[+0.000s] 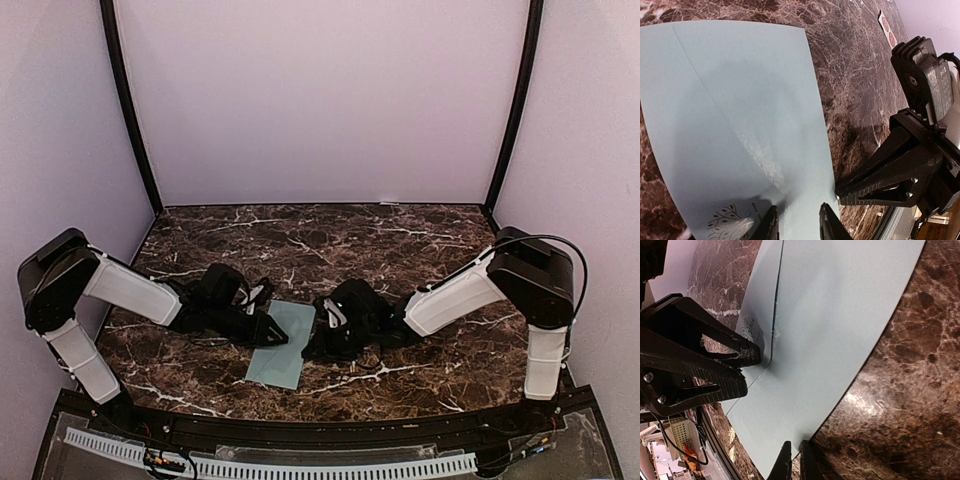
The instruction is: Place the letter into the envelope and seal it
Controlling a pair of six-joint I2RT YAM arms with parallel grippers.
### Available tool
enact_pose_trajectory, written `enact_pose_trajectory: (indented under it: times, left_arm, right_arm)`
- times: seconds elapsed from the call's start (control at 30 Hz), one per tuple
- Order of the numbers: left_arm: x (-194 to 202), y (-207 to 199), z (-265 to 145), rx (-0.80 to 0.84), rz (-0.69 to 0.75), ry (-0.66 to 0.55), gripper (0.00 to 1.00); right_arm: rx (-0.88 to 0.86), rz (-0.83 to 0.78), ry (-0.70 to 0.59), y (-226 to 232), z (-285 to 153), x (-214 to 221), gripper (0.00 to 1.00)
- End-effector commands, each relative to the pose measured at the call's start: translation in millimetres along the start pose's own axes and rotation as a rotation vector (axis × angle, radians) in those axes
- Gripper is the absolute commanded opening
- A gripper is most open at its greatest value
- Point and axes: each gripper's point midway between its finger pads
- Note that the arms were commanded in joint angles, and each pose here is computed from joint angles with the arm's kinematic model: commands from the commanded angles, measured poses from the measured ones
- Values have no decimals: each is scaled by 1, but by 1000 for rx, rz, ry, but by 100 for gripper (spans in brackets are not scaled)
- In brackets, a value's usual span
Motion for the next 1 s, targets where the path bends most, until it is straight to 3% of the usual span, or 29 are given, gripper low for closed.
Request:
enact_pose_trajectory:
  times: [0.0, 0.13, 0.23, 0.4, 0.5, 0.63, 0.8, 0.97]
  left_arm:
    - [16, 12, 4, -29, -34, 31, 27]
    - [38, 33, 2, -102, -95, 59, 26]
    - [42, 34, 0, -95, -116, 59, 26]
    - [6, 4, -13, -47, -52, -22, 33]
    - [-25, -15, -27, -55, 5, -70, 42]
    - [-57, -34, -51, -74, 92, -125, 64]
    - [-91, -27, -87, -102, 110, -181, 73]
    - [-119, -8, -118, -173, 134, -241, 77]
  right_arm:
    - [18, 10, 16, -6, 5, 7, 5]
    - [8, 1, -1, 1, -1, 4, 4]
    - [-6, -33, -31, 15, -16, -3, 9]
    - [91, -126, -184, 33, -70, -36, 38]
    - [208, -137, -259, 13, -107, -54, 52]
    - [379, -96, -353, -42, -157, -77, 63]
    - [530, -34, -412, -105, -215, -96, 72]
    - [588, 24, -418, -154, -246, -104, 76]
Point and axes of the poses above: each gripper's point midway between its finger pads, its own z axis out along the fingers, its own y axis along the line the jaws close on, x = y × z, and after that the axes turned 5 degrees about z, right-handed
